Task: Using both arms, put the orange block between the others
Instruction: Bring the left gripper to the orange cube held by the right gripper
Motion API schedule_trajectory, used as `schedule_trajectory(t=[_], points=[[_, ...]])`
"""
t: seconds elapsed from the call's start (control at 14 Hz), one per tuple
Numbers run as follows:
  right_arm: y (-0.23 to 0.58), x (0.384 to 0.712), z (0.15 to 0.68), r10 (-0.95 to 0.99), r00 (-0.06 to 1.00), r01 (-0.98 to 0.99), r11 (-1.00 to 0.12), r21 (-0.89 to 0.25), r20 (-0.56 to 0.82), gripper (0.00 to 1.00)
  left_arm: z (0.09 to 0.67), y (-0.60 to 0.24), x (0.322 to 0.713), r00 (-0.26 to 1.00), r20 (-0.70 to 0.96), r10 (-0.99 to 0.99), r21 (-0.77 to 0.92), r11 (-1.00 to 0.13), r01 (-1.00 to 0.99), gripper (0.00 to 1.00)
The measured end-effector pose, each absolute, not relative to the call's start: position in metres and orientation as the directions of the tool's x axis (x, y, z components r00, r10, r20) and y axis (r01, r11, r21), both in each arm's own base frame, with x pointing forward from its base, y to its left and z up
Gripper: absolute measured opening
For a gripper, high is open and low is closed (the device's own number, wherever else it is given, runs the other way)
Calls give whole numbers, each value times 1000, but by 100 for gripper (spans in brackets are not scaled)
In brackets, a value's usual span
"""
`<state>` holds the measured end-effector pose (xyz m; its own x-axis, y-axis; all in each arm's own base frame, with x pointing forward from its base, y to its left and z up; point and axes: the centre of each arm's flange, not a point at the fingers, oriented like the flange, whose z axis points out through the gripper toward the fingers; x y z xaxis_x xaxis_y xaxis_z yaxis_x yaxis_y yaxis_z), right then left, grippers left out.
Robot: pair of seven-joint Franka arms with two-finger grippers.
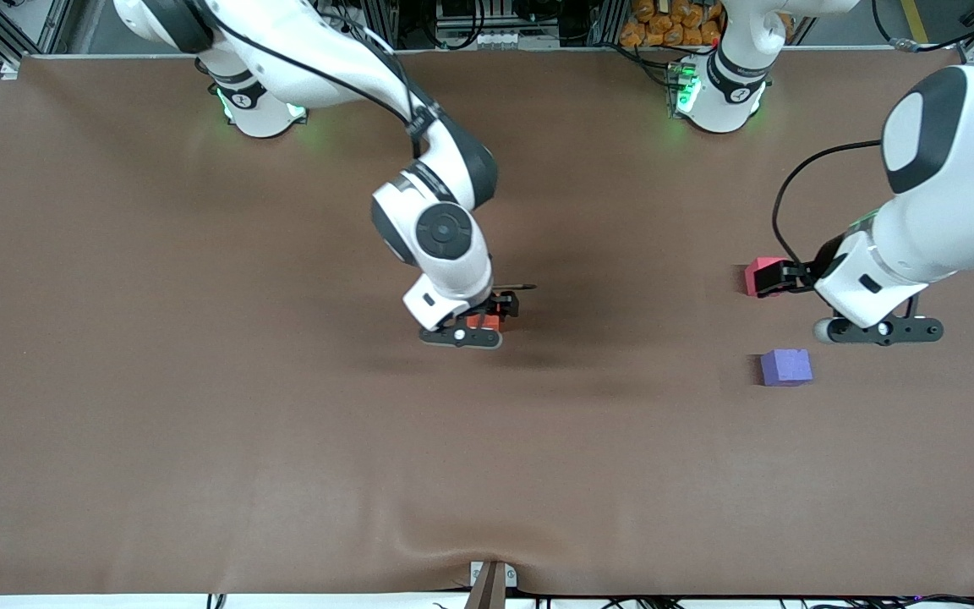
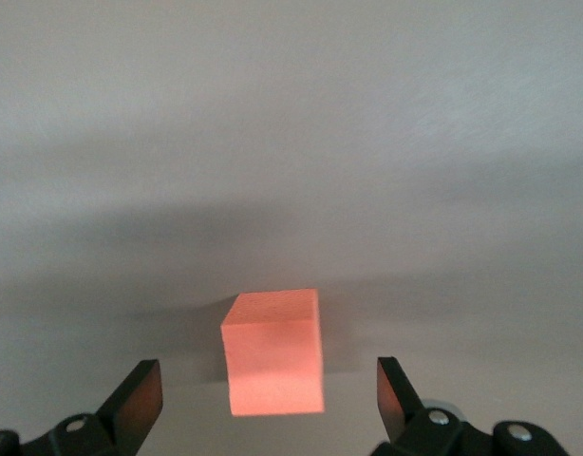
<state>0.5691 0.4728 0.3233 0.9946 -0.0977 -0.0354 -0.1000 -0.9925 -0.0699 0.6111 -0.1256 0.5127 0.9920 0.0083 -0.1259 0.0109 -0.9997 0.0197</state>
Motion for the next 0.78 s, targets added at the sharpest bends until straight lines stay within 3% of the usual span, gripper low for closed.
schedule_trajectory(t=[0.28, 0.57, 0.78], points=[[376, 615, 382, -100, 992, -103, -994, -41, -70, 100, 511, -172, 610, 993, -121, 12, 21, -1000, 15, 100], [246, 660, 394, -98, 987, -102, -995, -18, -130, 100, 502, -238, 609, 996, -90, 24, 41, -999, 28, 100], [140, 675, 410, -109, 986, -114, -993, -35, -130, 100, 486, -272, 612, 998, -62, 0, 81, -997, 5, 100]])
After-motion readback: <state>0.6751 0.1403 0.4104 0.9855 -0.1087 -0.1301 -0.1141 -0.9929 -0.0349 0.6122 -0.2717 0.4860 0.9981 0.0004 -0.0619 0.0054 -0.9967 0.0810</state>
